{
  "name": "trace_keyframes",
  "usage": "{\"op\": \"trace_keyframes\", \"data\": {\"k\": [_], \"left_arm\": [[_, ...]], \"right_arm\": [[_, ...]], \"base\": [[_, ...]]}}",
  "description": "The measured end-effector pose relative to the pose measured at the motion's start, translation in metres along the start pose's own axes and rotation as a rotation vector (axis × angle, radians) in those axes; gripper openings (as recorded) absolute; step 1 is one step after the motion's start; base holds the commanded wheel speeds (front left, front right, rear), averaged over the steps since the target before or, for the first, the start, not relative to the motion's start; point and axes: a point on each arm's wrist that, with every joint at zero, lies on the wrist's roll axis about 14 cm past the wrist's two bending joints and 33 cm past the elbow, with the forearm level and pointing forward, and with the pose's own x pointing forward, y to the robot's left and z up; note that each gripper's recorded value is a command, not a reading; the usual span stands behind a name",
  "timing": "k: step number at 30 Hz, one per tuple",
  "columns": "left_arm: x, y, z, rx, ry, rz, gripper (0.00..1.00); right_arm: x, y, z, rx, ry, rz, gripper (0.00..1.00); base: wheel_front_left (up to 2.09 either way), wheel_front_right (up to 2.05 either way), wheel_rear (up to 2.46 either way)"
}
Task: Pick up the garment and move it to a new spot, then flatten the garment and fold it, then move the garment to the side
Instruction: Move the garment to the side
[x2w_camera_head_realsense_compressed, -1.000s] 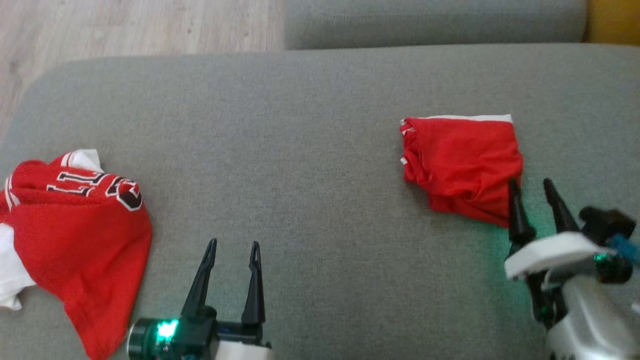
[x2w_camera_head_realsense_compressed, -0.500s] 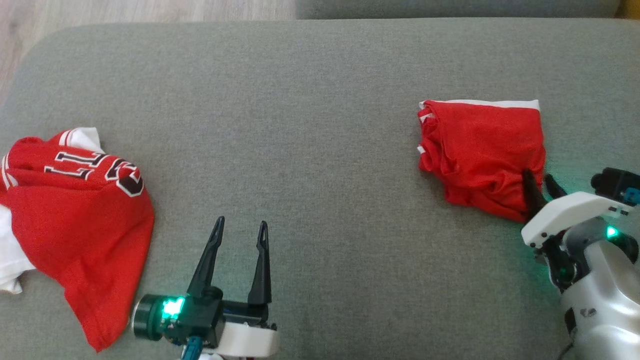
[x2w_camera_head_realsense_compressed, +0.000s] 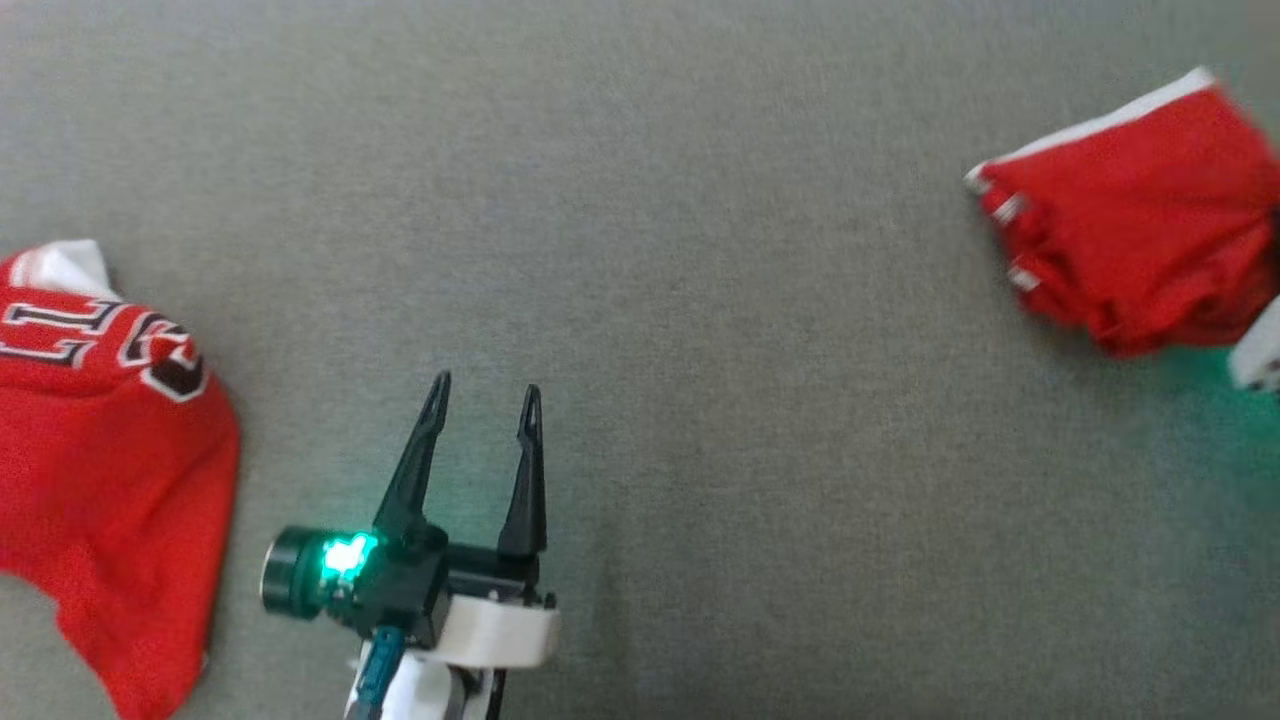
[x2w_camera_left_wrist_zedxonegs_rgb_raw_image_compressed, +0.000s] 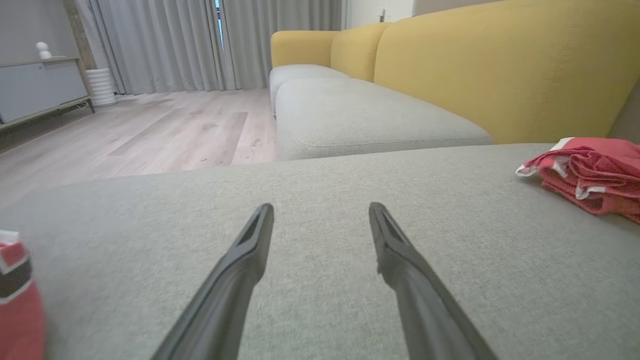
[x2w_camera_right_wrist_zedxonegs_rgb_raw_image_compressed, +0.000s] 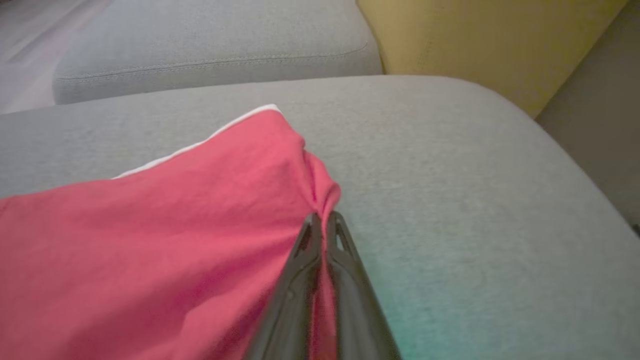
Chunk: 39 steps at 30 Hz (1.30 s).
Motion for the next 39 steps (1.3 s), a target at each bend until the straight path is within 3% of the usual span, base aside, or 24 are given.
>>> {"op": "trace_keyframes", "data": {"k": [6,13,14,15,19,22,31,34,39], "left_arm": [[0.032,-0.015,-0.014,0.004,0.014,-0.076,1.00],[0.047,-0.025,-0.029,-0.002,0.037,-0.120,1.00],[0.048,-0.026,-0.029,-0.002,0.039,-0.121,1.00],[0.048,-0.026,-0.029,-0.001,0.038,-0.122,1.00],[0.046,-0.026,-0.020,0.004,0.018,-0.127,1.00],[0.041,-0.025,-0.010,0.004,-0.004,-0.119,1.00],[-0.006,-0.009,0.019,-0.022,-0.047,-0.017,1.00],[-0.028,-0.004,0.024,-0.042,-0.058,0.013,1.00],[-0.058,0.010,0.042,-0.071,-0.117,0.075,1.00]], "right_arm": [[0.000,-0.074,0.000,-0.063,0.031,-0.163,0.00],[-0.008,-0.121,0.015,-0.103,-0.007,-0.293,0.00],[-0.010,-0.125,0.018,-0.110,-0.015,-0.308,0.30],[-0.012,-0.130,0.023,-0.122,-0.027,-0.325,1.00],[-0.024,-0.134,0.059,-0.207,-0.164,-0.374,1.00],[-0.024,-0.105,0.070,-0.204,-0.256,-0.336,1.00],[-0.051,0.058,0.032,-0.050,-0.346,0.037,1.00],[-0.075,0.105,0.030,0.084,-0.392,0.159,1.00],[-0.121,0.138,0.030,0.158,-0.462,0.264,1.00]], "base": [[0.00,0.00,0.00],[0.00,0.00,0.00],[0.00,0.00,0.00],[0.00,0.00,0.00],[0.00,0.00,0.00],[0.00,0.00,0.00],[0.00,0.00,0.00],[0.00,0.00,0.00],[0.00,0.00,0.00]]}}
